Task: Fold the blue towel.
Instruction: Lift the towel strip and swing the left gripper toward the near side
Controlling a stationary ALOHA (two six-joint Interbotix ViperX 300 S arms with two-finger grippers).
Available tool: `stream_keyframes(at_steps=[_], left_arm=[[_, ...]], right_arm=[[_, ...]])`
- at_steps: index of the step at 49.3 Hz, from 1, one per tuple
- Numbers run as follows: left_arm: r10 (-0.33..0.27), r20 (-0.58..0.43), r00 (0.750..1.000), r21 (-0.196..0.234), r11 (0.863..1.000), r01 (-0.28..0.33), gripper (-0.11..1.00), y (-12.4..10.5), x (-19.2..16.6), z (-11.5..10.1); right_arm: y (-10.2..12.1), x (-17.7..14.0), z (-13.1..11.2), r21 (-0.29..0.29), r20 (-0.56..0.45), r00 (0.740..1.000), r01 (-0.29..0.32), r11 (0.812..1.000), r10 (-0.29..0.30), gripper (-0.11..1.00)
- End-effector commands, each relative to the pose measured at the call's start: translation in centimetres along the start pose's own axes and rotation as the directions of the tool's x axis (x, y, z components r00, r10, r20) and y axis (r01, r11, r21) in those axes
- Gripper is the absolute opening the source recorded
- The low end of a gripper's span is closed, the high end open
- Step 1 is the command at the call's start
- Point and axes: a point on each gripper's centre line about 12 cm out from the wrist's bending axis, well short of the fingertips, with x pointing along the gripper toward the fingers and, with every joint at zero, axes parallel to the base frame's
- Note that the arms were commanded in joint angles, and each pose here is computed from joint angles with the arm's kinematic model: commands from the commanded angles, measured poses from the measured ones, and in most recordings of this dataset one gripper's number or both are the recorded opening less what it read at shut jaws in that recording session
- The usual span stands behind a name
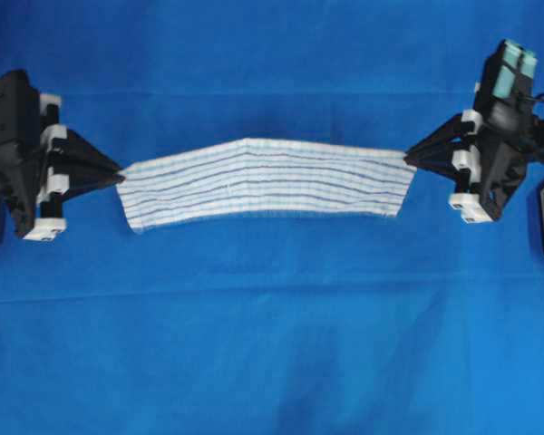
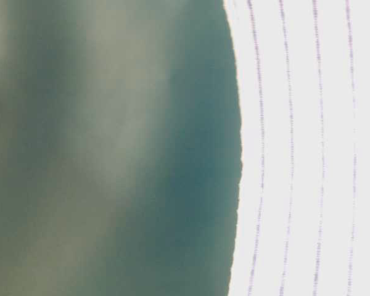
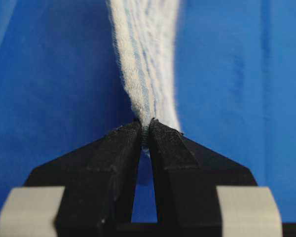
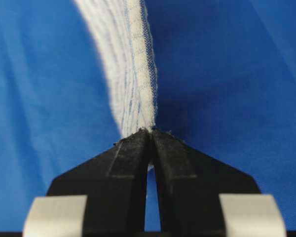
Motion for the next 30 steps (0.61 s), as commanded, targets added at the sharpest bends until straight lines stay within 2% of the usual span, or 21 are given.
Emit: stream_keyframes(at_steps=[1,12,21,30], left_arm=[[-0.011,0.033,0.999,-0.005,1.0,0.011,0.04,-0.3,-0.4,0.7],[-0.041,0.059,0.997,-0.021,0.999,0.042,0.04,-1.0,-0.2,1.0],[-0.115,0.115,0.987,0.001,0.993,0.115,0.04,-2.9,1.0,1.6],[-0.181,0.124,0.976,0.032,0.983,0.178,0.04,-5.1,3.3,2.2]], right_arm=[[0.2,-0.4,0.6,0.0,0.026,1.0,-0.01,1.0,0.01,0.04],[-0.1,0.3,1.0,0.007,0.028,1.0,0.004,1.0,-0.004,0.04],[-2.3,1.5,2.2,0.05,0.054,0.996,0.071,0.996,-0.074,0.04],[-4.8,2.9,3.9,0.077,0.087,0.985,0.14,0.987,-0.147,0.04]])
